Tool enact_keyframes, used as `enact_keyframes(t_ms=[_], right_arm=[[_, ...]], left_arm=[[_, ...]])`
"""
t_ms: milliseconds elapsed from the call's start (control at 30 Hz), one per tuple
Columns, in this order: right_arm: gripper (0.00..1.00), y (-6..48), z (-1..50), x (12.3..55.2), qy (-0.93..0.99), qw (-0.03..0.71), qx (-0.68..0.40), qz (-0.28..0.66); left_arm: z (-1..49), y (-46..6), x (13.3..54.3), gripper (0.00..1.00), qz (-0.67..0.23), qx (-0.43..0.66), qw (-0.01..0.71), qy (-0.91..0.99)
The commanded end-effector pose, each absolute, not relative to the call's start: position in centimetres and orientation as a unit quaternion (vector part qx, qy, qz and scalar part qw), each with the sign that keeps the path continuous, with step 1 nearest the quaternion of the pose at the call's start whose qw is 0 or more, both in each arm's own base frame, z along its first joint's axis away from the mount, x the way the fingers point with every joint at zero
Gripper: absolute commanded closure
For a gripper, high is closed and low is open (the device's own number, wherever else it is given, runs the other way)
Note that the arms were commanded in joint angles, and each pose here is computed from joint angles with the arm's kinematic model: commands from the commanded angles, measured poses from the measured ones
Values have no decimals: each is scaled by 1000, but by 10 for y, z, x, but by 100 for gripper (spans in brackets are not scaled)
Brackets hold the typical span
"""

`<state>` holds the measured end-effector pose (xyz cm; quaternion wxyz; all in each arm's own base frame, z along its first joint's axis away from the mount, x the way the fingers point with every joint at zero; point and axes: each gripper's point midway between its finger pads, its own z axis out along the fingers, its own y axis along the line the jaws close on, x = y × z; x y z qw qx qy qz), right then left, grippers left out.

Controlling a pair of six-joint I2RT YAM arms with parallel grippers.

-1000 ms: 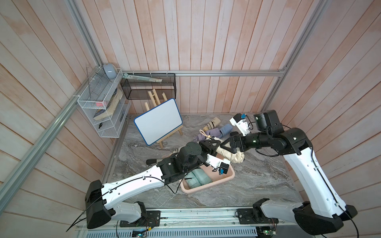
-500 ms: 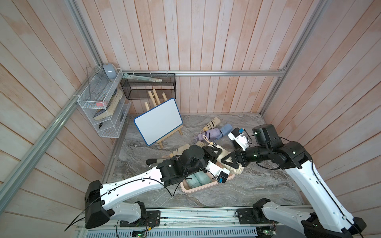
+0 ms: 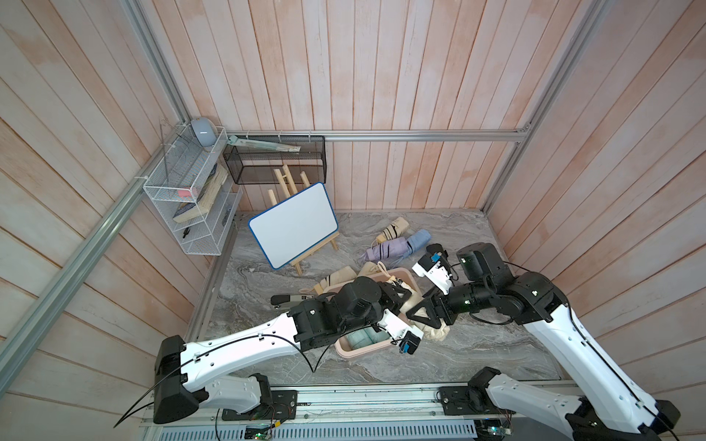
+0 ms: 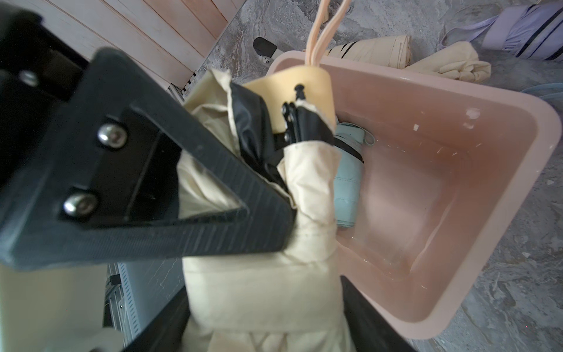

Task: Put the umbrella into the storage box
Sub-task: Pick up the umbrella from the center of the board, then place the umbrella in the storage box.

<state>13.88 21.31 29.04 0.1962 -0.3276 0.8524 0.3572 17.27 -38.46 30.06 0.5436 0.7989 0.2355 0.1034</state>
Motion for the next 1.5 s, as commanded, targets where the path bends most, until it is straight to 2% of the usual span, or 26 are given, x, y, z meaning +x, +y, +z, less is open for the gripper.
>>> enact_keyframes(t_ms=[0,67,200,300,367,400,700,900,1100,1300,1467], right_arm=[[40,217,289,138,845,203,-339,360],[46,217,290,139,844,207,-337,361],[53,219,295,143,839,227,-329,369],[55,220,296,151,841,245,-313,366],[55,219,291,160,848,257,-297,356],[55,219,287,165,852,260,-288,350],[61,223,258,206,868,309,-210,328],[61,244,240,210,869,317,-197,324],[61,259,222,216,878,329,-169,304],[62,272,192,209,888,312,-189,279],[62,273,175,212,893,314,-187,262]], left_arm=[[359,-388,164,89,87,750,616,225],[361,-387,165,74,87,747,618,229],[361,-382,165,32,87,740,621,243],[364,-374,165,14,85,728,629,258],[371,-367,165,7,78,711,642,276],[372,-363,166,0,75,704,646,285],[355,-299,158,0,48,666,636,387],[353,-269,167,0,-7,578,628,521],[344,-246,177,0,-118,401,601,681],[315,-213,185,0,-210,171,512,815],[300,-182,188,0,-282,15,470,836]])
